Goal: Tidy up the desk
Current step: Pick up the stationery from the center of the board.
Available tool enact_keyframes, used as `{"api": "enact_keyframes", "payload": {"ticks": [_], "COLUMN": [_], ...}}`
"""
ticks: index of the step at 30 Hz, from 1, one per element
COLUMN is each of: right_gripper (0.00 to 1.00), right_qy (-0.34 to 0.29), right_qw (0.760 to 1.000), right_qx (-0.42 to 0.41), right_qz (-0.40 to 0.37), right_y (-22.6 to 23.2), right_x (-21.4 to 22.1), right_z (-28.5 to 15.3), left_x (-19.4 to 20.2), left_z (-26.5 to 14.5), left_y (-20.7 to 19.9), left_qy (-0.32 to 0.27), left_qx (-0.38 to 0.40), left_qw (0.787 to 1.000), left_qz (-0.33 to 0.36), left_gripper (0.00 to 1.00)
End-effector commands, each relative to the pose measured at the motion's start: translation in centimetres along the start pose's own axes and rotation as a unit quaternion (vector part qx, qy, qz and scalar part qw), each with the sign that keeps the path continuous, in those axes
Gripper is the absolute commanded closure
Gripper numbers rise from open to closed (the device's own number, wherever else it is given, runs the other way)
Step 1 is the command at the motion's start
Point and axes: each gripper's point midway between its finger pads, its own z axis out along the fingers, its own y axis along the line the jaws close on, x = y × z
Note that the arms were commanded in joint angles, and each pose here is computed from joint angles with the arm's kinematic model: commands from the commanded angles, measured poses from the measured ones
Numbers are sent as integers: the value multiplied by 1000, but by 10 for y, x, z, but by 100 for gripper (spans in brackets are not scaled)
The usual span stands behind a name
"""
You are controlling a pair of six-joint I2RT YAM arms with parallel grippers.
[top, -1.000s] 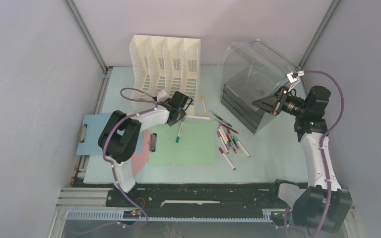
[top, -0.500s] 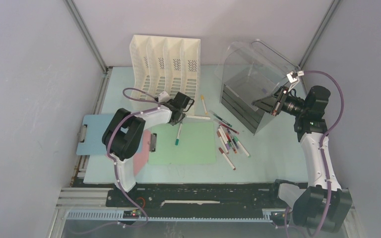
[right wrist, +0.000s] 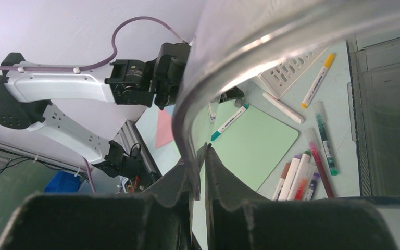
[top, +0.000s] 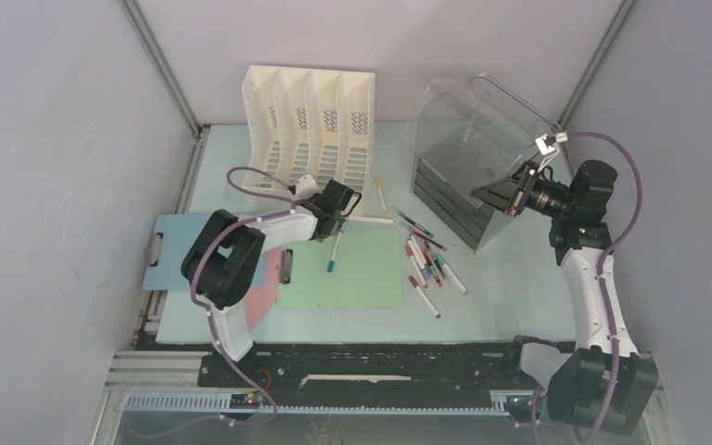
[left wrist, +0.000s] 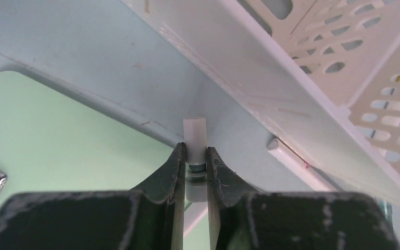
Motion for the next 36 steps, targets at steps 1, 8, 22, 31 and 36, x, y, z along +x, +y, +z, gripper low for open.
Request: {"api": "enact_keyframes", "payload": {"ticks": [1,8,22,31,36], "right_gripper": [83,83,83,83,83], "right_qy": [31,30,30,28,29], "right_qw": [998,998,998,998,998], "right_qx": [-53,-53,-54,-54,-55], "right_qz": [-2,-4,-9,-14,-14], "right_y": [28,29,32,33,34], "right_x": [5,4,4,4,4], "right_z": [0,0,-1,-1,-1], "left_x": [-34,-43,-1,-1,5], "left_z": [-30,-63,-175,-244,-250], "left_y": [-19,-39,-96,-133,-160], "left_qy": [-60,-81,-55,-18,5], "left_qx": [58,168,562,728,742], "left_qw": [997,982,820,685,671], "left_qz": [2,33,95,16,2], "left_gripper": [86,92,100,99,99]}}
